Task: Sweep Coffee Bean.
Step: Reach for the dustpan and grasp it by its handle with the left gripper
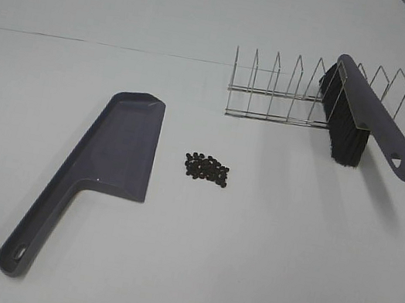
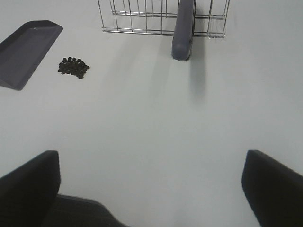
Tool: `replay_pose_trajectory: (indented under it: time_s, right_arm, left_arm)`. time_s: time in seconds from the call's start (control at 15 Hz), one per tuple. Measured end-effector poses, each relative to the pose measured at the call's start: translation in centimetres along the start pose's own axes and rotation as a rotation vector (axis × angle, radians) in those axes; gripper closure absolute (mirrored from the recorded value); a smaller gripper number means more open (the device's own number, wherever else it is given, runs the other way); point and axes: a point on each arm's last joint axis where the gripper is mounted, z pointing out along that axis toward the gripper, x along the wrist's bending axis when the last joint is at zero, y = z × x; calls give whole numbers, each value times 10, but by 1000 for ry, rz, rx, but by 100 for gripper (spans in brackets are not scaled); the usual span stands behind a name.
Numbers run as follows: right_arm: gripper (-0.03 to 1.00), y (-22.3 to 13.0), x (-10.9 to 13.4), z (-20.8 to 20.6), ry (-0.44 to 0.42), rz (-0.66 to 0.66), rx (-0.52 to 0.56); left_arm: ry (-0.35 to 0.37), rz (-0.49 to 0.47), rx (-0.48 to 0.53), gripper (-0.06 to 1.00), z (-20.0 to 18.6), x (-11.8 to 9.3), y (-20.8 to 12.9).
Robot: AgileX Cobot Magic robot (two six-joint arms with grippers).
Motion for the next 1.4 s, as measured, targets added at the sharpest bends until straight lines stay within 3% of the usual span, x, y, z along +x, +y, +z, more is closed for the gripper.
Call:
replay_pose_trajectory:
  time_s: [1.4]
  right_arm:
    - [3, 0, 0, 0, 0, 1, 0]
  left_arm:
    - [0, 0, -1, -5, 0, 0, 0]
